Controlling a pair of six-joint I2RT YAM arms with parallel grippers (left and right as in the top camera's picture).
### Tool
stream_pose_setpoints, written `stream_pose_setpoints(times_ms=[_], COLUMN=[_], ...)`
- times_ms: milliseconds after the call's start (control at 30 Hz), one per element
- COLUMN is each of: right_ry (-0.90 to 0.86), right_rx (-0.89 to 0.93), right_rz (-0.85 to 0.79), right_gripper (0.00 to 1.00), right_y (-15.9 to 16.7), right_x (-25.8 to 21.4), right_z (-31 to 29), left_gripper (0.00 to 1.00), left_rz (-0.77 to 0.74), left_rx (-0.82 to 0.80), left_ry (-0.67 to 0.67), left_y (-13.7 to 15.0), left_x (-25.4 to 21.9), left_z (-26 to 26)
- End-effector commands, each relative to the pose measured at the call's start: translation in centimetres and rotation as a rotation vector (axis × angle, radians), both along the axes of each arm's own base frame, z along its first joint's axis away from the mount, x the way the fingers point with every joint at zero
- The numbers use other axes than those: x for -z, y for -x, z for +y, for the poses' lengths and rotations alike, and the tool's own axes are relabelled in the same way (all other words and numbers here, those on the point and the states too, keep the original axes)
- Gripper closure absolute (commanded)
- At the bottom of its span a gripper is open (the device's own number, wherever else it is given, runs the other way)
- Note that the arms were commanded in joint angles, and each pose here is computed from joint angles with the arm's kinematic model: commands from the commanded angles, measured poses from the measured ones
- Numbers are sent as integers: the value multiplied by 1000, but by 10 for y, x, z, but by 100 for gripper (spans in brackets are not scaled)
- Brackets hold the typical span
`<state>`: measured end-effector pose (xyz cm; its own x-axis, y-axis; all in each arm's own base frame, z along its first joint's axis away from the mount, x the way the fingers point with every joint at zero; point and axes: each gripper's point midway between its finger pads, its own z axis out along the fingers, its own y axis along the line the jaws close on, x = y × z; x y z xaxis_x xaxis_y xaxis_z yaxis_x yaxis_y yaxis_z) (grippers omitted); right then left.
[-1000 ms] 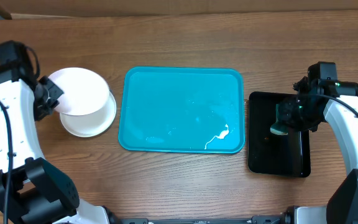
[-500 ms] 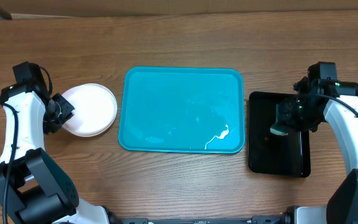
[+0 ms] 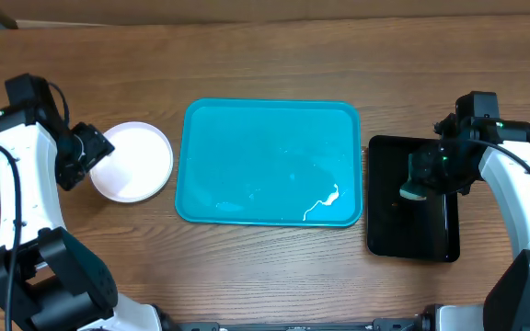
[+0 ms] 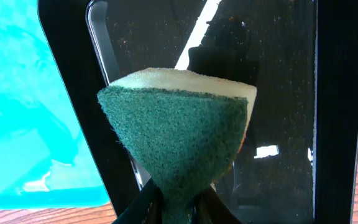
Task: Clean dirty plates on tray and stack at the side
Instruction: 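Lower the white plate onto the plate stack and release it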
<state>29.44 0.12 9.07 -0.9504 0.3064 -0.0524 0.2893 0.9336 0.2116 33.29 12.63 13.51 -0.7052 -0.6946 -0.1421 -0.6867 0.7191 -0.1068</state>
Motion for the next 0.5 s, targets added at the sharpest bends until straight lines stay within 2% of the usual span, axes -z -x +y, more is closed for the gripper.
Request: stream_pose_setpoints(times_ms=[0, 167, 200, 233, 267, 400, 467], right_ry=[-28, -210, -229, -228, -217, -60, -39], right_rx=[-8, -139, -158, -158, -156, 10, 34], right_rz=[-30, -127, -143, -148, -148, -65, -48], right_gripper=[80, 76, 75, 75, 76, 85, 87], right_y=[-6, -17, -19, -21, -21, -15, -12], right_x=[-5, -18, -20, -21, -20, -8, -7], right_z=[5, 37, 40, 40, 38, 7, 2], left_gripper=[28, 25, 20, 12, 10, 10, 11], left_rz=[-64, -28, -8, 19, 37, 118, 146], left_rx=[143, 378, 411, 442, 462, 518, 519], left_ry=[27, 29, 35, 43, 49, 69, 77], left_y=[-8, -2, 2, 7, 11, 31, 38], left_x=[-24, -29, -28, -26, -26, -24, -24], left_z=[-35, -93, -103, -114, -121, -140, -141])
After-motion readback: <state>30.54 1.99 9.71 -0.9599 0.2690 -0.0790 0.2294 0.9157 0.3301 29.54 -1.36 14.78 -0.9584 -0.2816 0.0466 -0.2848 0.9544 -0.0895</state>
